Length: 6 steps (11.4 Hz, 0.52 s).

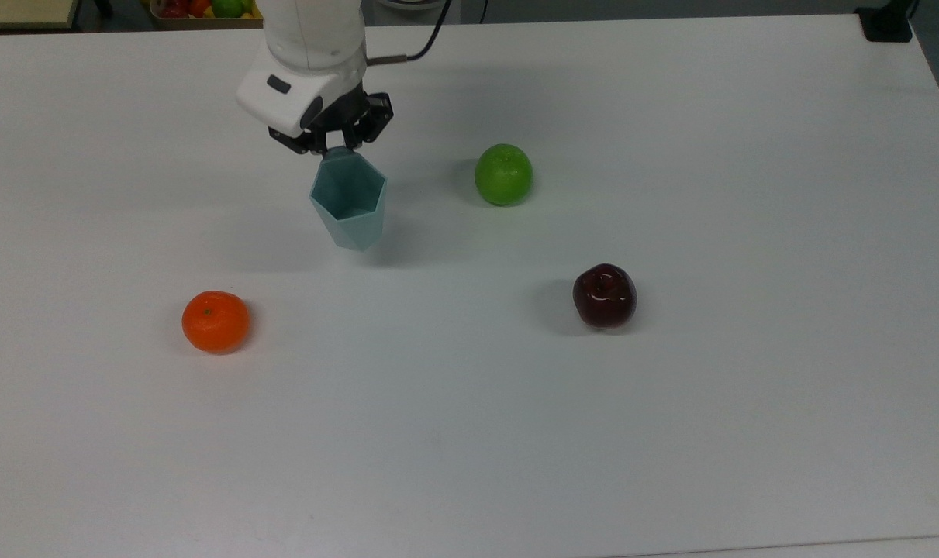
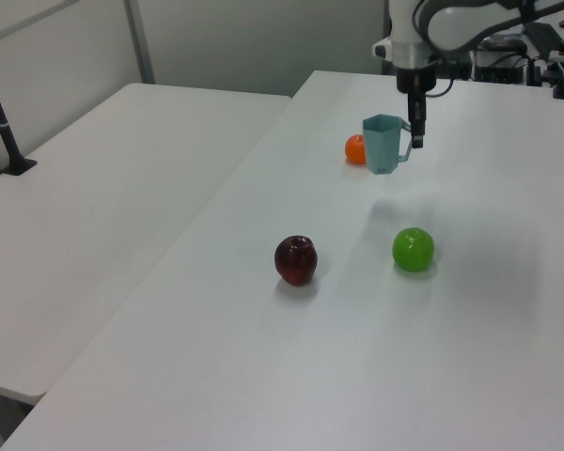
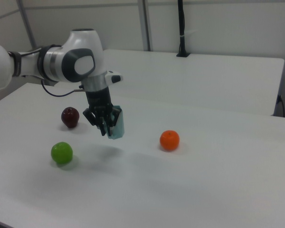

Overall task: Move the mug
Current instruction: 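Lift the mug and carry it past the green apple toward the orange, then lower the mug onto the table and open the gripper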

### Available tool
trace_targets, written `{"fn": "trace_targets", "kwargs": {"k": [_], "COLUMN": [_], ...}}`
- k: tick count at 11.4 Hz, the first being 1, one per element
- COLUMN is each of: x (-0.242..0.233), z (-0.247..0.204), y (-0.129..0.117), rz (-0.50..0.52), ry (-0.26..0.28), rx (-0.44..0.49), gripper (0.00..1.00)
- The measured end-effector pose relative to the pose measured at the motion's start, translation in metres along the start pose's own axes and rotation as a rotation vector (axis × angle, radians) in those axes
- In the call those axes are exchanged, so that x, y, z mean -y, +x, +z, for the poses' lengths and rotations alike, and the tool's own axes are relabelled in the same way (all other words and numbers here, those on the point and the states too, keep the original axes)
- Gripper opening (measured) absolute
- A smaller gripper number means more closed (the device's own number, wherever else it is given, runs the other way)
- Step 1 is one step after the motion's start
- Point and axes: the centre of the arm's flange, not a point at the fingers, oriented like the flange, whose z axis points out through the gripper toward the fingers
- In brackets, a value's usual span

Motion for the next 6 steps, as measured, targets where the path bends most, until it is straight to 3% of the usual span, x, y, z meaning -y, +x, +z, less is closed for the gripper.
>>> {"fn": "trace_targets", "kwargs": {"k": [6], "x": [0.006], "z": [0.063], "y": [0.021], "rz": [0.031], "ry": [0.007], "rx": [0.028], "gripper": [0.24]}}
